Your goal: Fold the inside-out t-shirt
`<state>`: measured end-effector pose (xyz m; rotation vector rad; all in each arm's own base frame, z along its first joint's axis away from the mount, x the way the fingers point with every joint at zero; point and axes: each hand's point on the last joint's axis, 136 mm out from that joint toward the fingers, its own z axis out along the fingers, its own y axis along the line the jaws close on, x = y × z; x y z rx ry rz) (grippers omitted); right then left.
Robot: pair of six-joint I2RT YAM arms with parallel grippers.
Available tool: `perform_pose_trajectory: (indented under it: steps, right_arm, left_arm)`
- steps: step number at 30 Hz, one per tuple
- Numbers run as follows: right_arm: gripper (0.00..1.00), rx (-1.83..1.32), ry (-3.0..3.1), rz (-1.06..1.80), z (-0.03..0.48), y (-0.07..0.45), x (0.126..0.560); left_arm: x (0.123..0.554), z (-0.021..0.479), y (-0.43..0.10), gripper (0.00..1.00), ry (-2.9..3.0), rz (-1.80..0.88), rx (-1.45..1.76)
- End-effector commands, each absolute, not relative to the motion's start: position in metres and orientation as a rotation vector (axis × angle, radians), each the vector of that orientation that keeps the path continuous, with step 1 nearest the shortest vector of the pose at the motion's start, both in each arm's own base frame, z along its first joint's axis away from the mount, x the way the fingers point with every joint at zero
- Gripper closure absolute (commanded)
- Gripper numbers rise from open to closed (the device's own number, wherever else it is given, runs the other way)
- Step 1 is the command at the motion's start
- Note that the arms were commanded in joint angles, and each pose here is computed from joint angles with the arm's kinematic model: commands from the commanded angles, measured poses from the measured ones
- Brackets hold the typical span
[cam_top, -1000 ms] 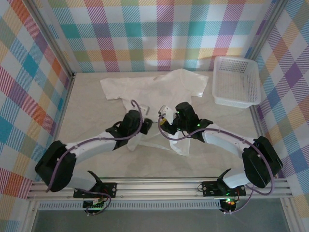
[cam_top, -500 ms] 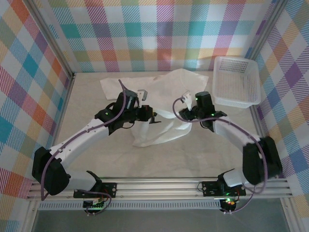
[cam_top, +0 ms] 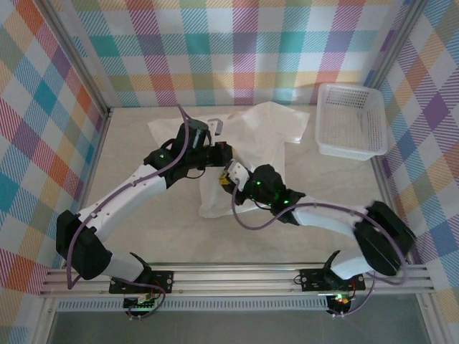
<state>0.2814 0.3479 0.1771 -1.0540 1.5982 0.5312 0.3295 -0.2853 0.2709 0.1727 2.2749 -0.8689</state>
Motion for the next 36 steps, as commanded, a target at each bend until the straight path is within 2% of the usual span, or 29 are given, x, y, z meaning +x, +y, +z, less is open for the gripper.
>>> perform_pose_trajectory:
  steps: [1, 8, 12, 15, 17, 20, 28, 31, 34, 36]
  right_arm:
    - [1.0, -1.108, 1.396, 0.011, 0.158, 0.326, 0.345]
    - [1.0, -1.093, 1.37, -0.389, 0.129, 0.278, 0.441]
    - [1.0, -1.098, 1.509, -0.455, 0.108, 0.252, 0.471]
    - [1.0, -1.144, 1.719, -0.231, 0.095, 0.261, 0.456]
    - [1.0, -1.166, 1.915, 0.12, 0.095, 0.281, 0.426]
    - [1.0, -1.088, 2.084, 0.535, 0.101, 0.302, 0.412]
    - [0.96, -0.82, 2.238, 0.963, 0.121, 0.342, 0.413]
    - [0.96, -0.799, 2.373, 0.997, 0.106, 0.359, 0.408]
    - [0.94, -0.664, 2.387, 1.132, 0.127, 0.367, 0.406]
    - [0.92, -0.615, 2.339, 1.111, 0.137, 0.364, 0.41]
  left_arm:
    - [0.319, 0.309, -0.29, 1.0, 2.204, -0.948, 0.19]
    - [0.303, 0.354, -0.302, 1.0, 2.16, -1.1, 0.203]
    - [0.296, 0.387, -0.313, 1.0, 2.091, -1.198, 0.212]
    - [0.296, 0.404, -0.319, 1.0, 2.054, -1.201, 0.229]
    - [0.301, 0.414, -0.324, 1.0, 2.036, -1.204, 0.223]
    - [0.307, 0.432, -0.338, 1.0, 2.009, -1.264, 0.223]
    - [0.322, 0.484, -0.368, 1.0, 1.888, -1.315, 0.251]
    - [0.341, 0.495, -0.373, 1.0, 1.862, -1.28, 0.201]
    - [0.346, 0.508, -0.387, 1.0, 1.846, -1.335, 0.212]
    - [0.341, 0.525, -0.398, 1.0, 1.807, -1.419, 0.252]
